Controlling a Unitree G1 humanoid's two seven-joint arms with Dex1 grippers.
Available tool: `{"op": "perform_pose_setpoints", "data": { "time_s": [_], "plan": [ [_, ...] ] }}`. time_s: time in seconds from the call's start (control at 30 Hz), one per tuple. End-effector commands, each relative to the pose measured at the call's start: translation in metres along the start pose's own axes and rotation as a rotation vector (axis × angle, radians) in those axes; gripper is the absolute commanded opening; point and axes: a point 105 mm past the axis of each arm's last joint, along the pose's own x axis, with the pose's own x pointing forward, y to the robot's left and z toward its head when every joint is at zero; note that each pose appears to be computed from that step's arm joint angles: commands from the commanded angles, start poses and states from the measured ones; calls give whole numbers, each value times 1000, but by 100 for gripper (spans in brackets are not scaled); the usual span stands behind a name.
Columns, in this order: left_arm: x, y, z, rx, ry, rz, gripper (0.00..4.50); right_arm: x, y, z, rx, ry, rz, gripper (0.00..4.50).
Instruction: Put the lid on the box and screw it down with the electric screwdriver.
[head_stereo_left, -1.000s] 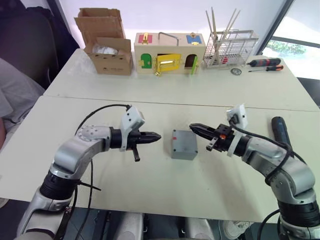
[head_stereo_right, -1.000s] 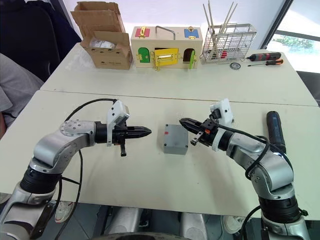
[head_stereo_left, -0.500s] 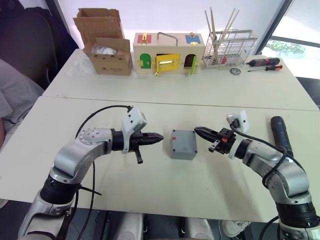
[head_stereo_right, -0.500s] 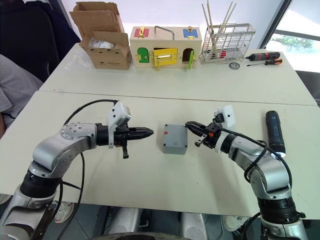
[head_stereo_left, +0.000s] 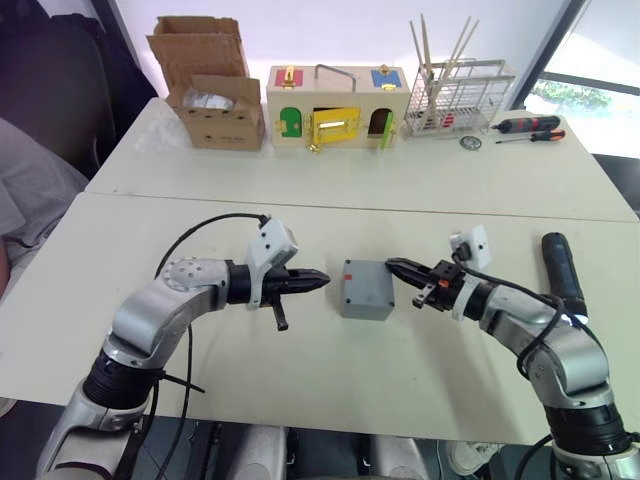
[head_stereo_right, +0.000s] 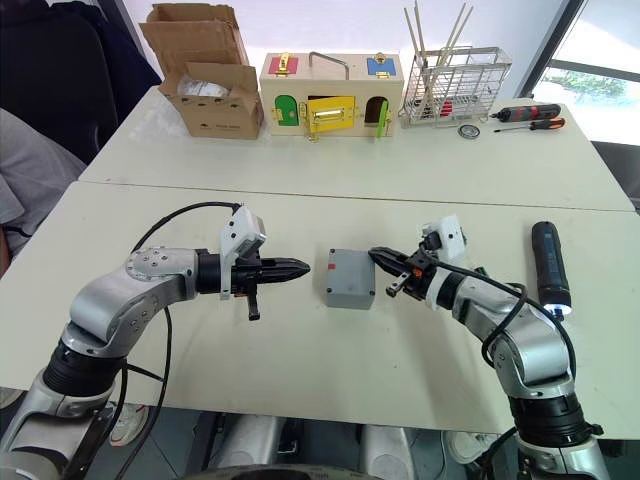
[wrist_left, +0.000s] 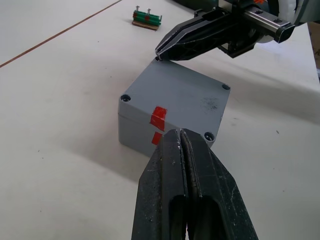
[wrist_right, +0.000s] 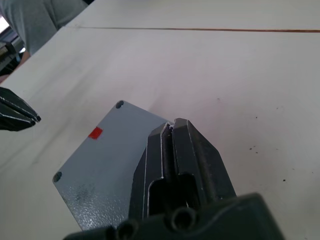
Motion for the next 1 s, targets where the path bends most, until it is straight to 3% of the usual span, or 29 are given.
{"op": "perform_pose_setpoints", "data": {
  "time_s": [0.03, 0.13, 0.23, 0.33, 0.47, 0.57, 0.67, 0.77, 0.83, 0.93, 1.0],
  "plan": [
    [1, -5, 8, 41, -21, -17, 0, 0, 4, 2, -41, 15, 29, 59],
    [4, -7, 9, 45, -25, -26, 0, -2, 2, 5, -72, 25, 29, 185],
    [6, -11, 13, 55, -39, -42, 0, -11, -7, 17, -112, 17, -6, 349],
    [9, -14, 19, 75, -55, -64, 0, -25, -15, 33, -116, 0, -44, 448],
    [18, -31, 38, 154, -95, -169, 0, -81, -62, 84, -107, 2, -228, 448],
    [26, -47, 43, 203, -110, -257, 0, -126, -107, 96, -117, 140, -427, 448],
    [32, -63, 48, 265, -127, -338, 0, -166, -138, 79, -81, 409, -529, 448],
    [37, -68, 50, 291, -133, -357, 0, -184, -153, 70, -17, 495, -592, 448],
    [42, -72, 53, 316, -141, -360, 0, -197, -158, 51, 159, 576, -616, 448],
    [46, -80, 54, 293, -180, -352, 0, -200, -151, 15, 430, 693, -558, 448],
    [48, -83, 51, 279, -182, -343, 0, -200, -150, 7, 482, 740, -533, 448]
  ]
}}
